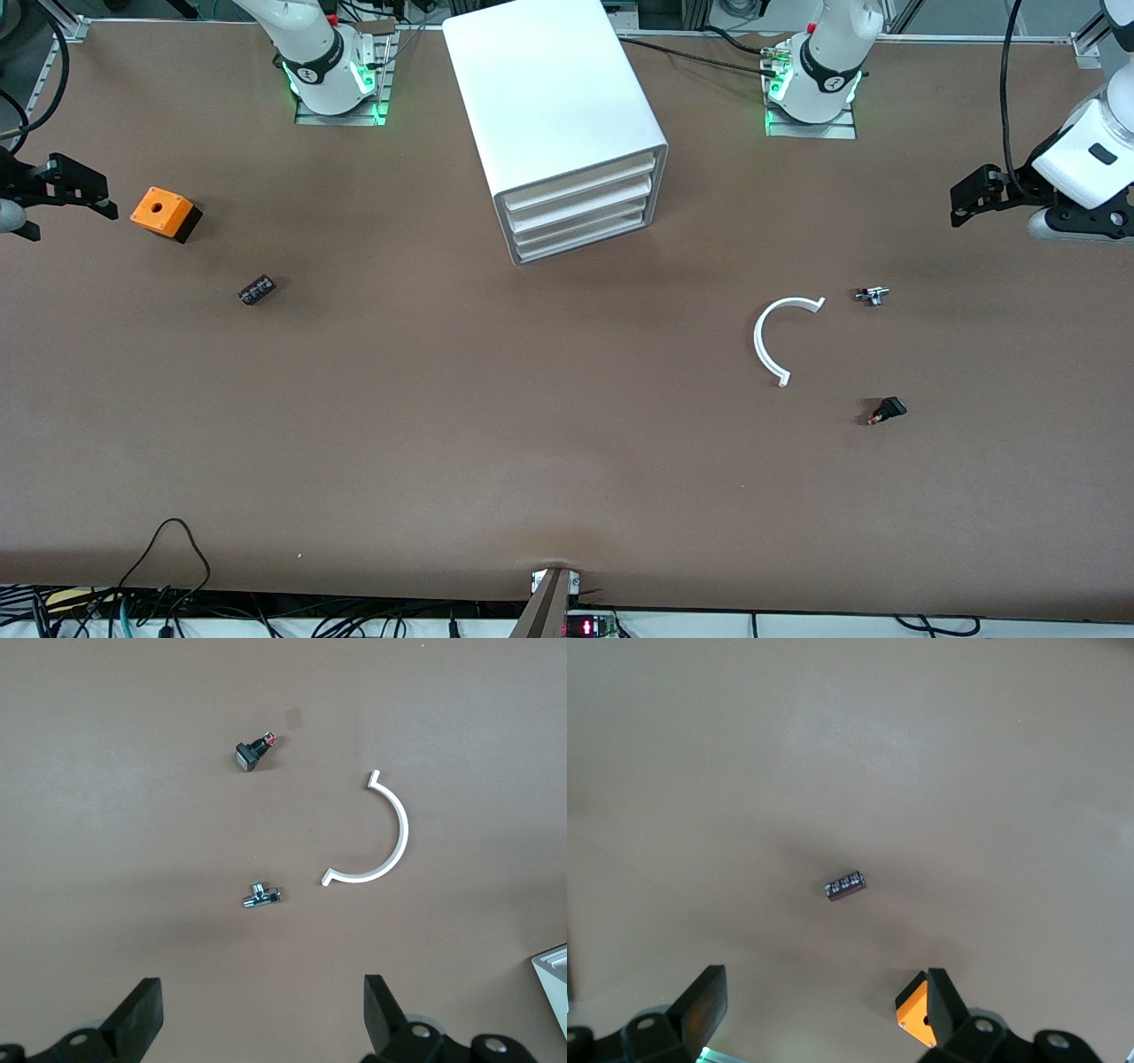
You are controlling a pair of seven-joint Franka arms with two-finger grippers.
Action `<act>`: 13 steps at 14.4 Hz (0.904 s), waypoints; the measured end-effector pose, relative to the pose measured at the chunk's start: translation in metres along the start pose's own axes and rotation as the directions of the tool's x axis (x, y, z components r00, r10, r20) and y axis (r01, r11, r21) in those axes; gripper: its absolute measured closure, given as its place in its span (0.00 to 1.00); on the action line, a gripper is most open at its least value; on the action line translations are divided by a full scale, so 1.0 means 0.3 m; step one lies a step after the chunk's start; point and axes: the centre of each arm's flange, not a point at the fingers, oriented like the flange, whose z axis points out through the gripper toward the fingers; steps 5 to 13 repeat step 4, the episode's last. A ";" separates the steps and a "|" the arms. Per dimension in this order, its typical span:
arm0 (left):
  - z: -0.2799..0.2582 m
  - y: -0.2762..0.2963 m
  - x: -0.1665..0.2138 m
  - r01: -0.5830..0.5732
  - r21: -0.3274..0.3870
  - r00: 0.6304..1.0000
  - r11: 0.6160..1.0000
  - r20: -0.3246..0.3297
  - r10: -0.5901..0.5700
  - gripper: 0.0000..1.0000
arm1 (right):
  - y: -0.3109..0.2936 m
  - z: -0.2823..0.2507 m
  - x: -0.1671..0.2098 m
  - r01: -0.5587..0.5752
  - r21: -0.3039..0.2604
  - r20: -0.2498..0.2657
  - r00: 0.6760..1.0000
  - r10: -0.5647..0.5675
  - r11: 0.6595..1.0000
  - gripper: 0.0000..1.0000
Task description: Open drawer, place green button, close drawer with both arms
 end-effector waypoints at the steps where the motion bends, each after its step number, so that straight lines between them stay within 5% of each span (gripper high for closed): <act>1: 0.000 0.003 0.000 0.001 0.000 1.000 1.000 0.000 -0.001 0.00 | 0.000 0.000 0.000 0.000 0.000 0.000 1.000 0.000 1.000 0.00; 13: -0.002 0.010 0.001 -0.002 0.001 1.000 1.000 -0.001 0.002 0.00 | 0.000 0.000 0.000 0.000 0.000 0.000 1.000 0.000 1.000 0.00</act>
